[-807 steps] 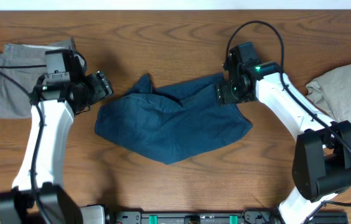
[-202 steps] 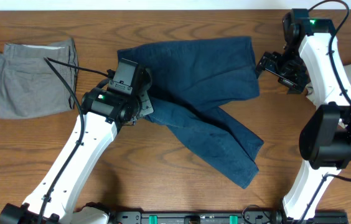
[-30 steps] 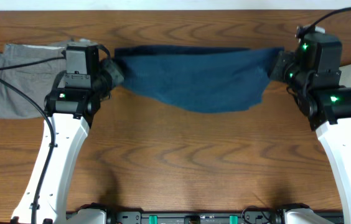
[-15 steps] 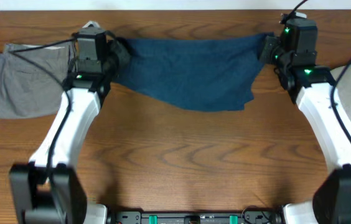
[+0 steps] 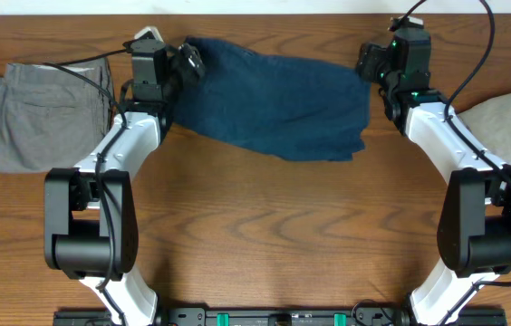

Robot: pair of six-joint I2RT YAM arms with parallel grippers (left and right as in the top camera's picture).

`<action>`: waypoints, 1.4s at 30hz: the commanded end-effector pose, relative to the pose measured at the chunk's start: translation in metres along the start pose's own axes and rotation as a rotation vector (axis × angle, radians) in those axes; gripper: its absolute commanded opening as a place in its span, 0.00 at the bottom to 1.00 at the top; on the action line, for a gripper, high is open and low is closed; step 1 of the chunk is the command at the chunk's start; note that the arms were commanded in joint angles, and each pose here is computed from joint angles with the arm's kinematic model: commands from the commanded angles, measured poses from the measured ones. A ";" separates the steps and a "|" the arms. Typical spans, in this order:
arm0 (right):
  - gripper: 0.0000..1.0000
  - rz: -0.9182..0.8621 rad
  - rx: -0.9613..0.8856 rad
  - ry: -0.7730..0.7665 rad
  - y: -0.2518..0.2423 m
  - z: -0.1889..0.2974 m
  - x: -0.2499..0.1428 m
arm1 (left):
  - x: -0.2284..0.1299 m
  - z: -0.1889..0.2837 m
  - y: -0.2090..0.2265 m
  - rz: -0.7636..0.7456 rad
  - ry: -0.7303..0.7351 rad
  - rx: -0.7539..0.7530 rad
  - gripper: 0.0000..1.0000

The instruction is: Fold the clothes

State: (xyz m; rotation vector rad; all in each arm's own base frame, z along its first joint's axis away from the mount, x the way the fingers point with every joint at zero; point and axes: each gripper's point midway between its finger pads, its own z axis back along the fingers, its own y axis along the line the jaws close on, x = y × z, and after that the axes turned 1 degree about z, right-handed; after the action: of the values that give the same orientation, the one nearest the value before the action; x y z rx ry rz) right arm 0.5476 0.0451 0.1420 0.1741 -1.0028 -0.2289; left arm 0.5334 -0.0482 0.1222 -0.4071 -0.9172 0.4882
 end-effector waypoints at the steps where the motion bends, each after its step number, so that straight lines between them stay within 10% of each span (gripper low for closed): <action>1: 0.64 -0.021 0.071 0.014 0.011 0.004 0.004 | 0.015 0.004 0.010 -0.079 -0.008 0.020 0.90; 10: 0.28 0.140 0.269 0.309 0.064 0.016 -0.079 | 0.007 0.000 0.060 -0.059 0.037 0.171 0.86; 25: 0.17 0.225 0.201 0.705 0.056 0.011 -0.216 | -0.087 -0.009 0.111 -0.020 0.370 0.301 0.51; 32: 0.15 0.186 -0.176 0.836 -0.032 0.034 -0.226 | -0.158 0.048 0.138 0.039 0.721 0.463 0.26; 42: 0.18 0.134 -0.246 0.805 -0.063 0.047 -0.190 | -0.163 0.109 0.126 -0.007 0.870 0.493 0.36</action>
State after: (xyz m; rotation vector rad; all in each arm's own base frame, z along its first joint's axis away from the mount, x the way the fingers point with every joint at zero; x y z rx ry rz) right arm 0.4060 0.0645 -0.0012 0.0807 -0.1787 -0.1026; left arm 0.3403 -0.0313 0.0017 -0.1644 0.0655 0.4816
